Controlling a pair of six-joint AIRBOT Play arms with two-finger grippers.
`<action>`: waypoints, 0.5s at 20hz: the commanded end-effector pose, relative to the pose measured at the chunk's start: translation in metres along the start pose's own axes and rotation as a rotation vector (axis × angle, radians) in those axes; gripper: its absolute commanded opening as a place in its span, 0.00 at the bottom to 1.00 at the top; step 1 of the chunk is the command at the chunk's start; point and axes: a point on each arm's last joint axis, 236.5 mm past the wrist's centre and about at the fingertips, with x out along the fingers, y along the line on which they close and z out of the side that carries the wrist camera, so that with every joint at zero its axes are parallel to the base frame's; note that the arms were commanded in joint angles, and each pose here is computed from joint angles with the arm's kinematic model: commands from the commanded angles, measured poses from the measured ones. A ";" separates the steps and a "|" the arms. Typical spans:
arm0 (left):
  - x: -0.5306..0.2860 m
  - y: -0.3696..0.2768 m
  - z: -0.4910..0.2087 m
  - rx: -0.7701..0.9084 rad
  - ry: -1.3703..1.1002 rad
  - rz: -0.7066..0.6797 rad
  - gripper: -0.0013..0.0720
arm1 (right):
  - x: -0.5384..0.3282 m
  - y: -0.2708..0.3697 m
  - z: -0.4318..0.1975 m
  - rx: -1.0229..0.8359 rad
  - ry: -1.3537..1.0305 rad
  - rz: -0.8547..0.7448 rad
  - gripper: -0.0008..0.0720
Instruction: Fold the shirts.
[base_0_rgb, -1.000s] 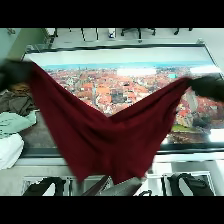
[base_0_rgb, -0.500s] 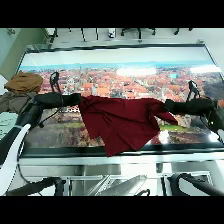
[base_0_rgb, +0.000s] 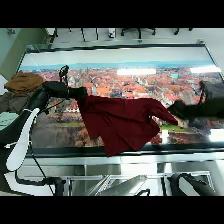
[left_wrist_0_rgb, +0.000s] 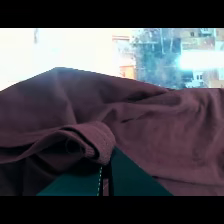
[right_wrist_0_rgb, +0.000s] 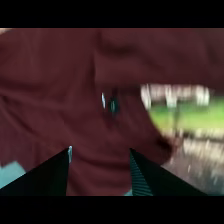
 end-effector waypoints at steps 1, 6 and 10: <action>0.002 -0.003 0.002 0.017 0.028 -0.012 0.04 | 0.037 -0.022 -0.100 0.175 0.120 0.006 0.59; -0.006 0.014 -0.002 -0.019 0.059 -0.004 0.04 | 0.085 -0.028 -0.159 0.237 0.187 -0.016 0.64; -0.014 0.031 -0.004 -0.054 0.076 0.004 0.04 | 0.111 -0.022 -0.165 0.284 0.191 -0.033 0.65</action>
